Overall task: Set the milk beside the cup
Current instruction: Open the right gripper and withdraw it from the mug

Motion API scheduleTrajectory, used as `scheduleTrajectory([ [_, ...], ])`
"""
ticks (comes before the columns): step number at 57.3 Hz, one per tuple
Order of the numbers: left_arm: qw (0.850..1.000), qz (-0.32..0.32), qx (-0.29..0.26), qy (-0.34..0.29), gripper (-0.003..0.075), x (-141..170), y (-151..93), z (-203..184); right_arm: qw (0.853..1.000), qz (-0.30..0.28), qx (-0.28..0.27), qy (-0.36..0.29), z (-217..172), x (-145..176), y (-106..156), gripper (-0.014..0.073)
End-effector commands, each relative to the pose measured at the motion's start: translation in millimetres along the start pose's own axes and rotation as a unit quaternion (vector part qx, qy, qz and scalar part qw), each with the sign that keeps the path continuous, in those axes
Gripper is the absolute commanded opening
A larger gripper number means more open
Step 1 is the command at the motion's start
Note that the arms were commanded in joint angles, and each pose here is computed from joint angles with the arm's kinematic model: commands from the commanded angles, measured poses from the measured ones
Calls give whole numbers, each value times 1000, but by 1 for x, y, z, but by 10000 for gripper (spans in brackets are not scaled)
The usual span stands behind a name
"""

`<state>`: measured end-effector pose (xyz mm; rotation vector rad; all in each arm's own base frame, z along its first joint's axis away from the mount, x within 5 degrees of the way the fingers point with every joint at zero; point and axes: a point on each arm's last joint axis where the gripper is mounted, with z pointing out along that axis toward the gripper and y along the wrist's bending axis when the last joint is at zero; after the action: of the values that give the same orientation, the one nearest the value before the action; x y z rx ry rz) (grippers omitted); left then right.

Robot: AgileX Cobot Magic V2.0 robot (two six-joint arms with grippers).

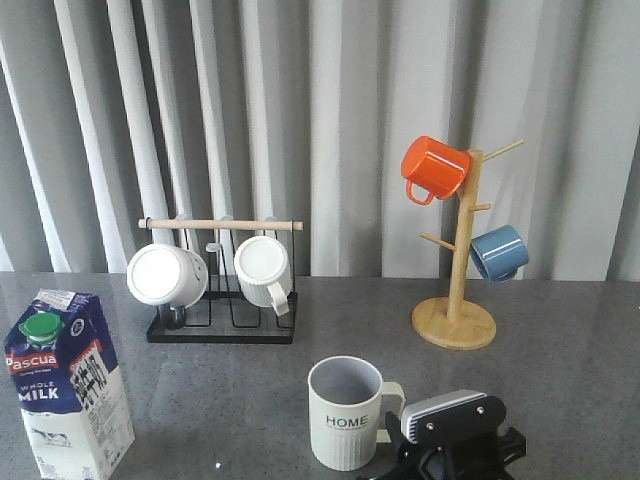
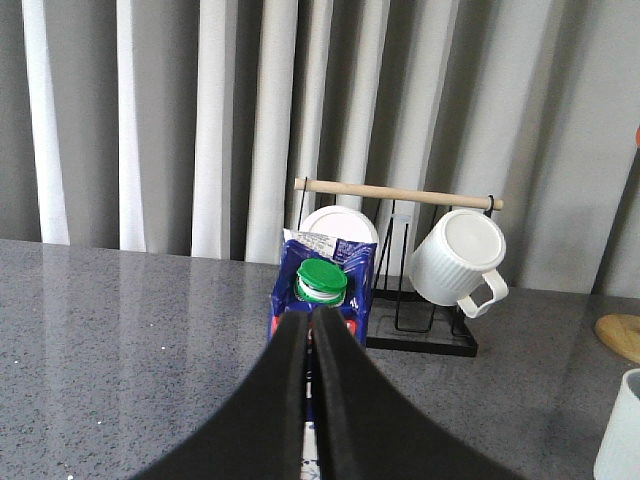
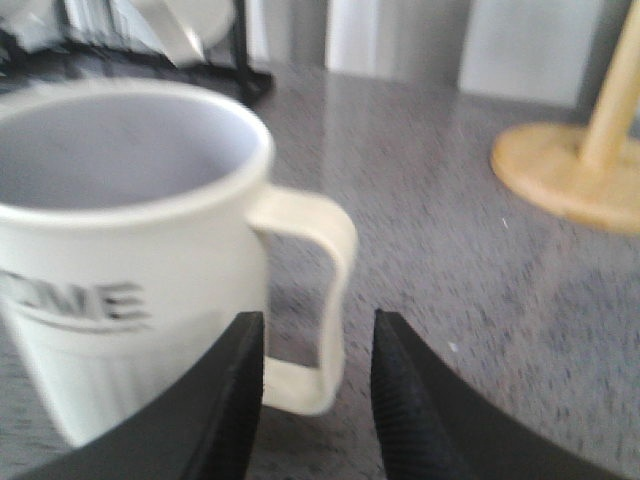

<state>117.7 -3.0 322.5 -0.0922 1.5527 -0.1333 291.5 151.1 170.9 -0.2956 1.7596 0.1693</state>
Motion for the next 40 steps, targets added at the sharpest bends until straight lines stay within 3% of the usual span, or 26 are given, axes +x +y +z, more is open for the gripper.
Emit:
scheduleTrajectory([
  [1,999,-7,8,-52,-6,-18,-3,0,994,-15,-25,-104,-21,-45,-4,279],
  [8,999,-7,8,-52,-6,-18,-3,0,993,-20,-37,-110,-40,-72,-20,279],
  [19,999,-7,8,-52,-6,-18,-3,0,989,22,-26,-147,-74,-110,-67,274],
  [27,999,-7,8,-52,-6,-18,-3,0,988,12,-10,-151,-103,-124,-98,249],
  [33,999,-7,8,-52,-6,-18,-3,0,988,-13,14,-152,-124,-132,-115,151],
  [38,999,-7,8,-52,-6,-18,-3,0,985,-25,33,-168,-137,-138,-122,-10],
  [40,999,-7,8,-52,-6,-18,-3,0,984,-24,38,-171,-139,-139,-124,-16],
])
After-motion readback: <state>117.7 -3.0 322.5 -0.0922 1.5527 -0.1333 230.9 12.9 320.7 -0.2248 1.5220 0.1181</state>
